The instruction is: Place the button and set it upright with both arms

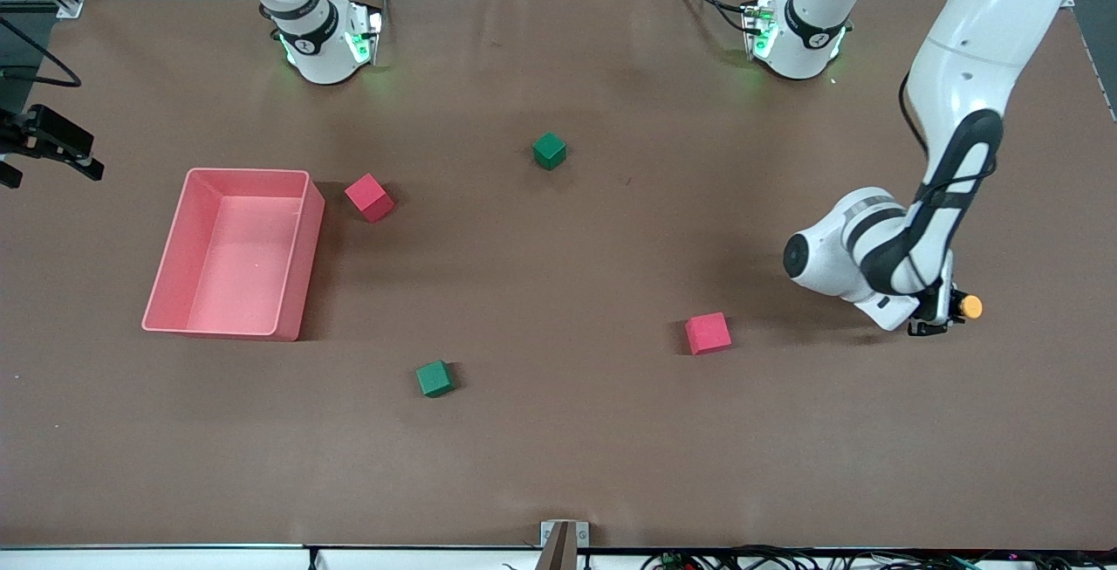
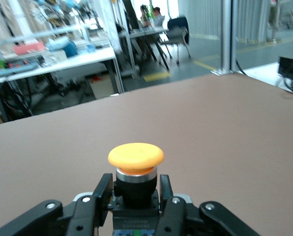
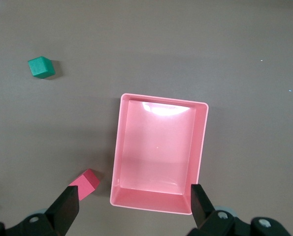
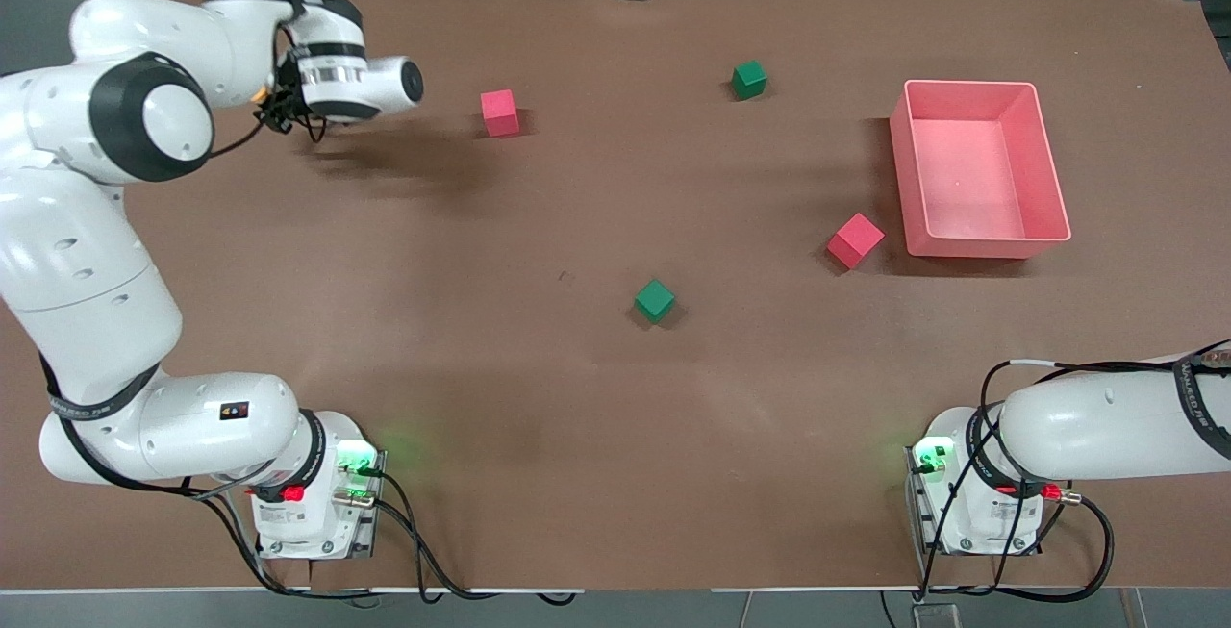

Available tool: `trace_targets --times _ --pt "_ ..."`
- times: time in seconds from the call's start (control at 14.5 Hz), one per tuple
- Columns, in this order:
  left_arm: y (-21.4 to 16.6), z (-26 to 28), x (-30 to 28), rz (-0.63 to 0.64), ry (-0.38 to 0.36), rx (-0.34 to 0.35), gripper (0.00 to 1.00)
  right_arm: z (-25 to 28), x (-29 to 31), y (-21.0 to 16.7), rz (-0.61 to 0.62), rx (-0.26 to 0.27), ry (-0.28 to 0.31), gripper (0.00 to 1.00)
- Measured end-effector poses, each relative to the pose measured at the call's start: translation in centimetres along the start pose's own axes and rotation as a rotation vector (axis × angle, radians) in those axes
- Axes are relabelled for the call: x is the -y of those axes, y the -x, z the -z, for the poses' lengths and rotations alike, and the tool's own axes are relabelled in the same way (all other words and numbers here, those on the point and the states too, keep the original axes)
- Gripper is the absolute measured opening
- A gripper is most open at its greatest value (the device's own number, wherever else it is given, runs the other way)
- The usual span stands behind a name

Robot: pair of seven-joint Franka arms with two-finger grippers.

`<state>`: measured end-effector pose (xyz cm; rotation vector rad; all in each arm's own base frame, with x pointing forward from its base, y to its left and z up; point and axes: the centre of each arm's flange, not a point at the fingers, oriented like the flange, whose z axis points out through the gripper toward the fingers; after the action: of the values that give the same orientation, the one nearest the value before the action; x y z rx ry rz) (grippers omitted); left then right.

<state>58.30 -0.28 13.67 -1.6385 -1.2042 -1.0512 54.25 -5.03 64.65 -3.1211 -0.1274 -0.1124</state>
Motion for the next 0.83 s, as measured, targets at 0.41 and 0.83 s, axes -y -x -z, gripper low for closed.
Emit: trace_targets --times 0.41,0.83 --pt "5.6 -3.7 2.1 0.060 -0.033 -0.178 0.43 0.1 0.0 0.0 0.000 -0.001 0.000 1.00" --pt "7.8 -5.8 3.0 0.070 -0.010 -0.228 0.43 0.0 0.1 0.0 0.002 0.002 0.000 1.00"
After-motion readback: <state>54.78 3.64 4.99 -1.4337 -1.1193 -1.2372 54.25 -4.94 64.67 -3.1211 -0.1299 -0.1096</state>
